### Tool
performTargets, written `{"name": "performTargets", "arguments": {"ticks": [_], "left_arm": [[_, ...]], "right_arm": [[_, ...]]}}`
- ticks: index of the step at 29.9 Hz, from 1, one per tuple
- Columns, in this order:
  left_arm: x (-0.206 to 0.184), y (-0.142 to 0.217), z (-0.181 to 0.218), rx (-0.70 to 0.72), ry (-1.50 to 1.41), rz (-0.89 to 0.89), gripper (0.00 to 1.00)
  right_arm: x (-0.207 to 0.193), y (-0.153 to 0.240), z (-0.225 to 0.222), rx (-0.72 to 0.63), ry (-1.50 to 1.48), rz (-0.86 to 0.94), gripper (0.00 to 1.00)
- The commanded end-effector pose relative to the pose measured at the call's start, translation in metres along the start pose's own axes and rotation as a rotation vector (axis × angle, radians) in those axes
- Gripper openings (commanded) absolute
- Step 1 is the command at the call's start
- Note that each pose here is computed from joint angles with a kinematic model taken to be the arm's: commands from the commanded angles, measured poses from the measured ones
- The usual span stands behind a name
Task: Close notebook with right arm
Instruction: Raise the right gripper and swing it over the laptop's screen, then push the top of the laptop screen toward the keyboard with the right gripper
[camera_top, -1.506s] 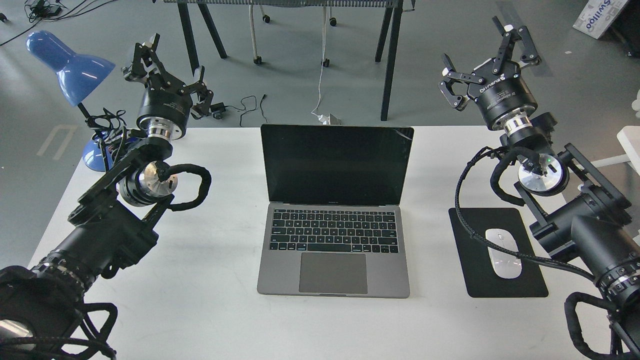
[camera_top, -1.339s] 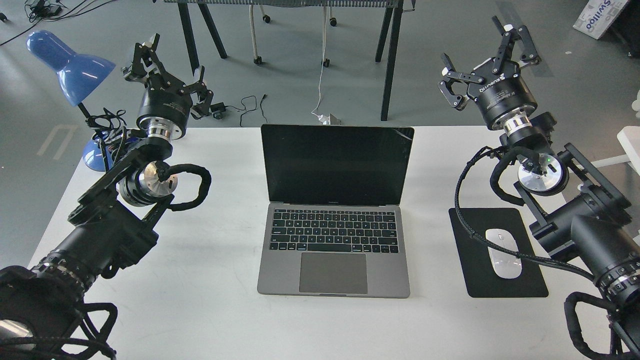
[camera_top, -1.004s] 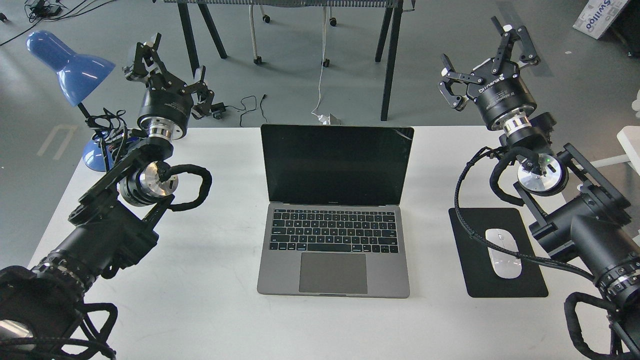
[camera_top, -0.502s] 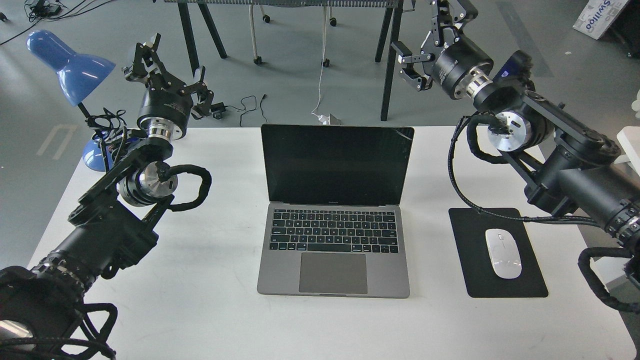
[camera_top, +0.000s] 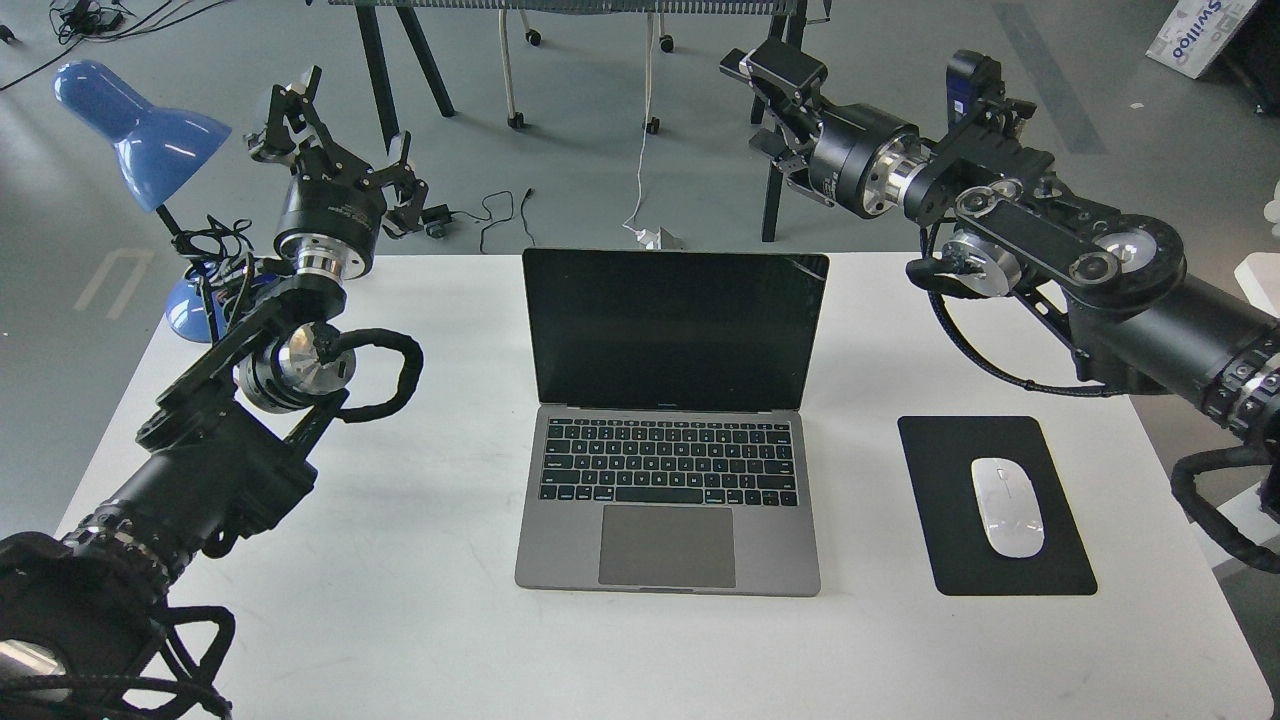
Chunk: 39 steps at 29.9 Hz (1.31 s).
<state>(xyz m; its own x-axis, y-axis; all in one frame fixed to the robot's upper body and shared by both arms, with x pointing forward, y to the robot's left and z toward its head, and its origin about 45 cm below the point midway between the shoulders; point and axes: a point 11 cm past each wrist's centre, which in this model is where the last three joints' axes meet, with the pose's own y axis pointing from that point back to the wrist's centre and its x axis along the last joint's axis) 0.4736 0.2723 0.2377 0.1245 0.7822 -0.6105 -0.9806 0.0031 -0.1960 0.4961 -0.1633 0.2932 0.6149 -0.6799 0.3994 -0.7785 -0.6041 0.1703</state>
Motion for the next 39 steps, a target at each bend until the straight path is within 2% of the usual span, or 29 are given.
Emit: {"name": "performTargets", "arguments": {"ticks": [1,11,24,39], "left_arm": [[0.000,0.000,0.000,0.000,-0.001,-0.001,1.00],[0.000,0.000,0.000,0.000,0.002,0.001,1.00],[0.000,0.000,0.000,0.000,0.002,0.001,1.00],[0.001,0.000,0.001,-0.001,0.002,0.002,1.00]], "right_arm": [[-0.008,0.000,0.009,-0.031,0.052,-0.034,1.00],[-0.029,0.005,0.038,-0.122,0.130,-0.120,1.00],[-0.037,0.006,0.037,-0.122,0.124,-0.173,1.00],[-0.081,0.036,0.055,-0.166,0.122,-0.408,1.00]]}}
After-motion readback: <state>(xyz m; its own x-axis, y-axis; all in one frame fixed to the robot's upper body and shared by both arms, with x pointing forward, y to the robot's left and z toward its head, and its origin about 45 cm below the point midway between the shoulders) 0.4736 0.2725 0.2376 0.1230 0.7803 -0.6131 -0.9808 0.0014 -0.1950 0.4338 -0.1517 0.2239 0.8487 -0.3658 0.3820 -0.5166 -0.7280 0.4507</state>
